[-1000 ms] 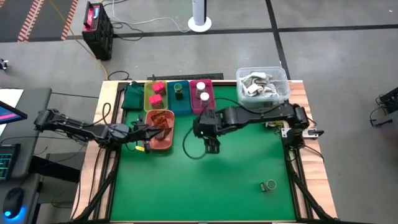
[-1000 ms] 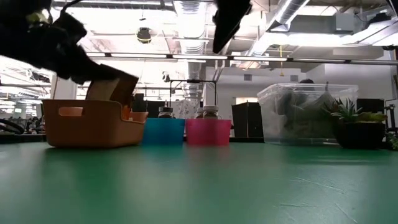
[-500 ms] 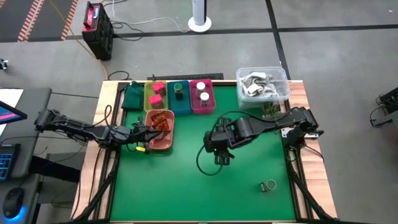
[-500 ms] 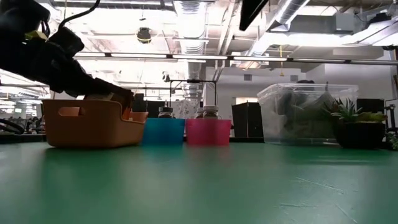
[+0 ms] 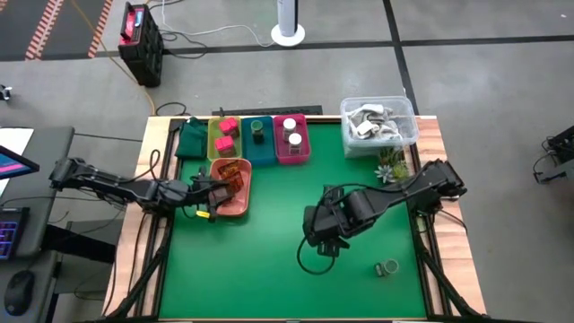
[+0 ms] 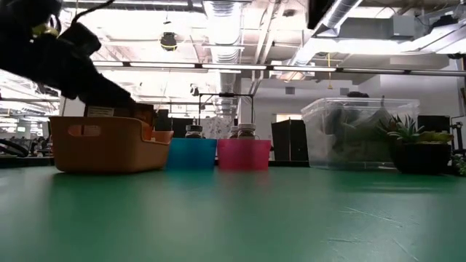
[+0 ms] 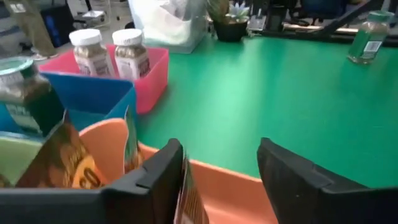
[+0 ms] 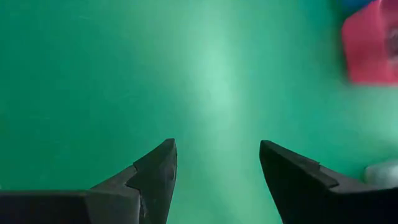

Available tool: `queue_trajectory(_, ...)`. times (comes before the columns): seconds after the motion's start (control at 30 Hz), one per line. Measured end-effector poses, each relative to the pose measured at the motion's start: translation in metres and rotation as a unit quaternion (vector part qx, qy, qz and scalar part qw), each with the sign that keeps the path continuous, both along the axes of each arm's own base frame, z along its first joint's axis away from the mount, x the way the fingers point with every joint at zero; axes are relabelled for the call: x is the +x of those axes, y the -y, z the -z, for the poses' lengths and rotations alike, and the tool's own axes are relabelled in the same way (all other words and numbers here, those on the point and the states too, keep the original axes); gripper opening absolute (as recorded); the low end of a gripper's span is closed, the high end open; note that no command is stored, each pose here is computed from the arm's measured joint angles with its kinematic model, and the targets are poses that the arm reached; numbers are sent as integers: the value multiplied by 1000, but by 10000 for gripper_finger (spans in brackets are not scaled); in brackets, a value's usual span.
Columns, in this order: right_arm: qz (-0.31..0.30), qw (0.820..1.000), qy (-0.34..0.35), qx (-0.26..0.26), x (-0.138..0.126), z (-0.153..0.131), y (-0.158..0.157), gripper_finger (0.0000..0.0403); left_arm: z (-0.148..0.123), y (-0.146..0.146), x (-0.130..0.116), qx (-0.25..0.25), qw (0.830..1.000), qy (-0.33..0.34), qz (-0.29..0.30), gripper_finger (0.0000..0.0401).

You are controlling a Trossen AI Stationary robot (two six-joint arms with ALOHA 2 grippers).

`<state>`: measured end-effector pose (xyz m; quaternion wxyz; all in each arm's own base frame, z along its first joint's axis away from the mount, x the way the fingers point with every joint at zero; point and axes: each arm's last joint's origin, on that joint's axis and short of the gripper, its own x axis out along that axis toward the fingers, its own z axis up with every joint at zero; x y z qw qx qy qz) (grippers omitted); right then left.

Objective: Sort spices by type
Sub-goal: Put the green seasoning bottle into the blue bin

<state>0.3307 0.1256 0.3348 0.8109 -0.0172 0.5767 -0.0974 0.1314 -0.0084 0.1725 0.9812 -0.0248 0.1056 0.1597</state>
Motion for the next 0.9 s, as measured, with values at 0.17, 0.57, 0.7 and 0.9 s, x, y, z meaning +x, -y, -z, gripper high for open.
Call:
queue_trajectory(0.17, 47, 998, -37, 36, -18, 3, -15, 261, -17, 1, 2, 23, 1000, -11, 7, 216)
queue_trajectory(0.57, 183, 973, -102, 92, -95, 20, -46, 261, -56, 1, 3, 69, 997, -23, 19, 218)
queue_trajectory(0.7, 214, 959, -136, 123, -114, 34, -51, 261, -62, 1, 2, 77, 996, -26, 21, 218)
queue_trajectory(0.9, 257, 936, -199, 136, -142, 52, -60, 260, -67, 0, 1, 86, 995, -39, 24, 218)
